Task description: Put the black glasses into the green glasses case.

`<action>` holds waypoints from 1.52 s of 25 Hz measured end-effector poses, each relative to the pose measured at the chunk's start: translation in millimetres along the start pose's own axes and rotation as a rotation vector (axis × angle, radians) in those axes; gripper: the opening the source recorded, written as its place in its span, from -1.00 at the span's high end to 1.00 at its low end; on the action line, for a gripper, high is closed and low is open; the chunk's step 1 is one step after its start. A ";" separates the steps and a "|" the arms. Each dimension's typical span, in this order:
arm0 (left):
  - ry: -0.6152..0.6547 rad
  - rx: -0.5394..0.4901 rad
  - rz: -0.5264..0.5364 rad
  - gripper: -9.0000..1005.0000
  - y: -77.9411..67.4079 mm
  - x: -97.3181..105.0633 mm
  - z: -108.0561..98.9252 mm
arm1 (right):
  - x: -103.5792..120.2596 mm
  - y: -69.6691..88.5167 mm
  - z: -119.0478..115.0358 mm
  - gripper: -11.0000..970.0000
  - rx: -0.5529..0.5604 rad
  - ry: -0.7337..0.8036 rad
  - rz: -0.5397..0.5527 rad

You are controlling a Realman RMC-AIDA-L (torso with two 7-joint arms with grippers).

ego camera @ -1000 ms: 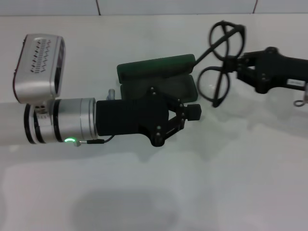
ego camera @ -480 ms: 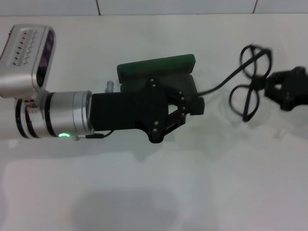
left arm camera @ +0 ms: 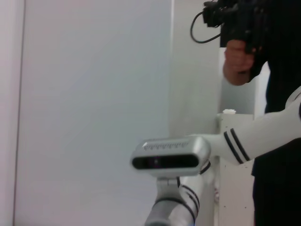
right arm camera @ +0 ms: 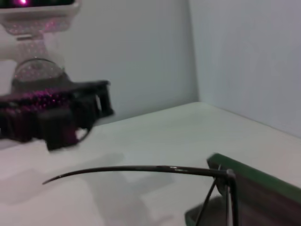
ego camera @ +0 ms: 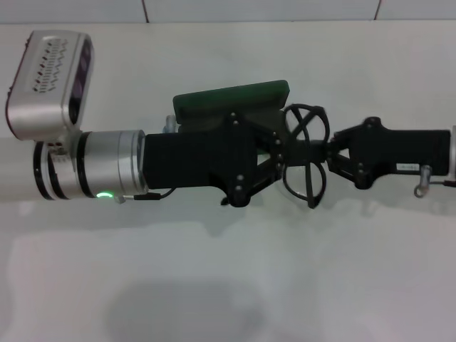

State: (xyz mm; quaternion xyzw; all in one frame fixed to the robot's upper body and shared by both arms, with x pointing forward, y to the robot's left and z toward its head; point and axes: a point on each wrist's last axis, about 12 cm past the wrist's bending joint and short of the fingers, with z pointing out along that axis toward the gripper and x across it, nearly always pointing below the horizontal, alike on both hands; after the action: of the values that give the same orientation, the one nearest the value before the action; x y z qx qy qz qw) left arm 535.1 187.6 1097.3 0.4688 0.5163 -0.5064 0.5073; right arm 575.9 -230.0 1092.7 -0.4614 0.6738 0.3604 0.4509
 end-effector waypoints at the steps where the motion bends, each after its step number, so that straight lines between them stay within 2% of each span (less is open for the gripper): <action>1: 0.003 -0.006 -0.003 0.98 0.0 1.2 -0.1 | -2.5 -0.5 1.6 0.87 -0.005 -0.004 -0.003; 6: 0.036 -0.044 -0.016 0.98 2.5 7.2 0.2 | -12.1 -1.3 3.0 0.87 -0.009 -0.067 0.003; 19: 0.067 -0.040 -0.037 0.97 -0.8 15.1 4.2 | -32.8 -5.2 10.2 0.87 -0.022 -0.148 -0.014; 38: 0.075 -0.030 -0.044 0.97 0.2 15.9 10.9 | -46.7 5.6 26.6 0.89 -0.113 -0.188 -0.048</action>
State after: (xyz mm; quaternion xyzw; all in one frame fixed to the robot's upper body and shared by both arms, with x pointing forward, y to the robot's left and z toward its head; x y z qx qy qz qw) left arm 535.1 176.2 1081.7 0.4682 0.5525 -0.4919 0.4833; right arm 585.7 -190.4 1128.1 -0.4663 0.5956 0.4288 0.4939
